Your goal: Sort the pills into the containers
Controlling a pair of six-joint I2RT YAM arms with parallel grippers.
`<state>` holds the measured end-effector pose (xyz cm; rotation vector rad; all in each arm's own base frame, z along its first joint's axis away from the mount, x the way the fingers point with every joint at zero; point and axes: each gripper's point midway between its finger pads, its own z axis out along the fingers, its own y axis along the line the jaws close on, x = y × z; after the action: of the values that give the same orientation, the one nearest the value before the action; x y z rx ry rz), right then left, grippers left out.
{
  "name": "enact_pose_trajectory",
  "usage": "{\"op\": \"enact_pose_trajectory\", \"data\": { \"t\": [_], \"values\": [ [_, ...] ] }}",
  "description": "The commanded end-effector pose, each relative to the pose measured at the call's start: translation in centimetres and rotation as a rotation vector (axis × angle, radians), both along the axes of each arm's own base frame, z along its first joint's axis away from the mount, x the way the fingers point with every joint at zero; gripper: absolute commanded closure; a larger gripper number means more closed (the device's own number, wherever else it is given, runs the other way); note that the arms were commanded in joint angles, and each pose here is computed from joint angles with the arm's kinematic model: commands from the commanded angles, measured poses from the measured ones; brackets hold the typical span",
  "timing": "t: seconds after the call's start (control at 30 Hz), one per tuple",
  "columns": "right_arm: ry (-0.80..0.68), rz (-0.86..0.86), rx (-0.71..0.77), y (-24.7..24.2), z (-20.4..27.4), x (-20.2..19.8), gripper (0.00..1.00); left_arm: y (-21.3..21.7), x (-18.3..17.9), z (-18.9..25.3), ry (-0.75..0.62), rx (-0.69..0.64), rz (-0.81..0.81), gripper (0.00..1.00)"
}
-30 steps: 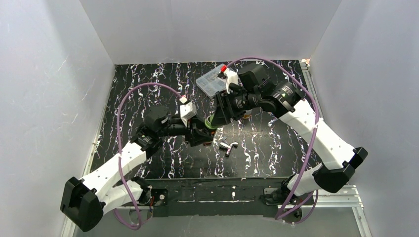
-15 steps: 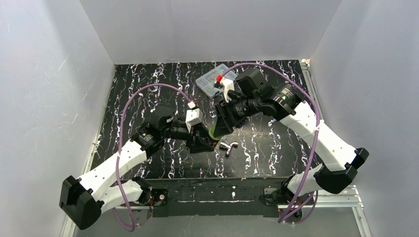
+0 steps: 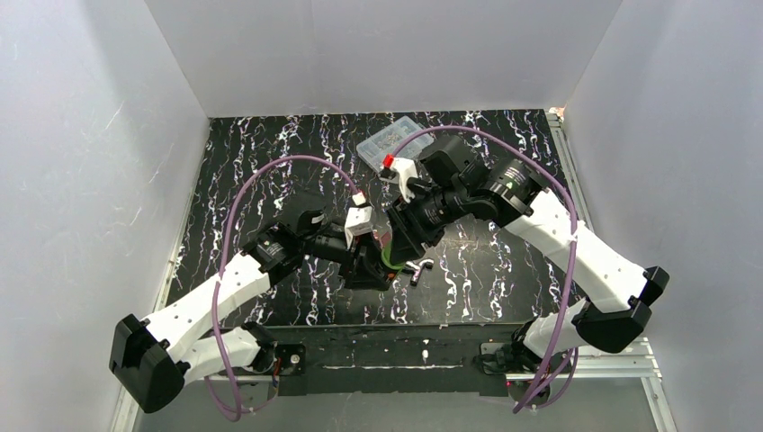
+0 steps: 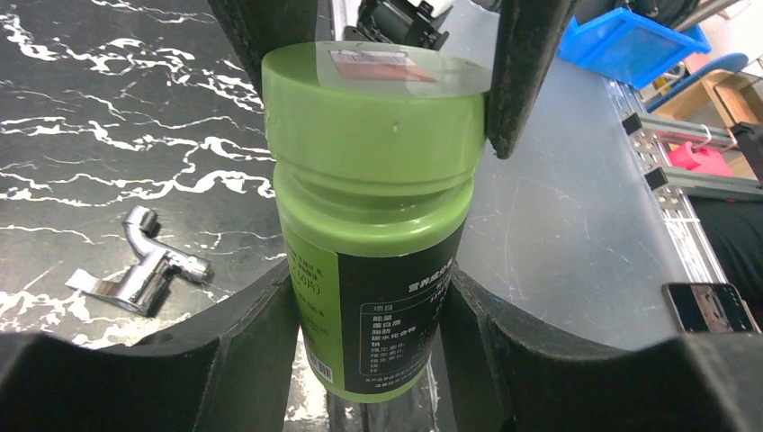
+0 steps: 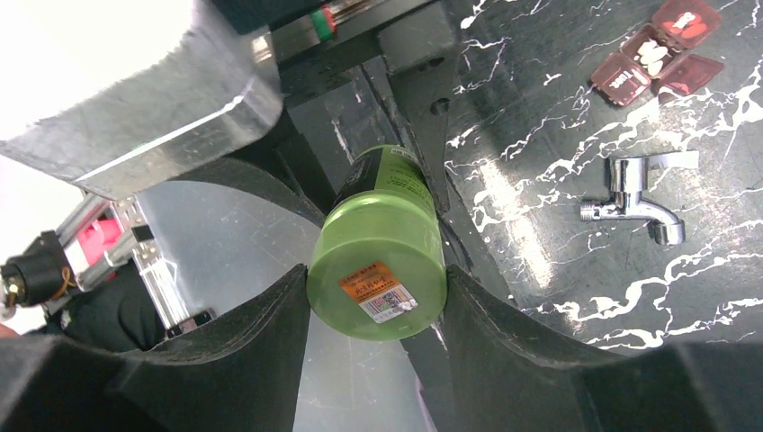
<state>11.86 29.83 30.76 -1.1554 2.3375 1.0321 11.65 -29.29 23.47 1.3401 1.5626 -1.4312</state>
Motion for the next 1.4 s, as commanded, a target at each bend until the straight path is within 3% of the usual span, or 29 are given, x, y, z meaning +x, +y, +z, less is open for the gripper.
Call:
{"op": "enact_pose_trajectory", "data": {
  "t": [0.0,0.67,1.37],
  "values": [
    [0.033,0.124,-0.016,0.2,-0.9,-2.8,0.73,-0.1,-0.6,2.9,-0.068,-0.052,-0.046,1.0],
    [0.084,0.201,-0.015,-0.6,-2.3,-5.6,0.73,0.7,-0.7,2.6,-0.15,-0.006,-0.025,1.0],
    [0.078,0.284,-0.031,-0.7,-3.3,-7.4,0.78,0.3,-1.5,2.4,-0.072,-0.039,-0.054,1.0]
  ]
}}
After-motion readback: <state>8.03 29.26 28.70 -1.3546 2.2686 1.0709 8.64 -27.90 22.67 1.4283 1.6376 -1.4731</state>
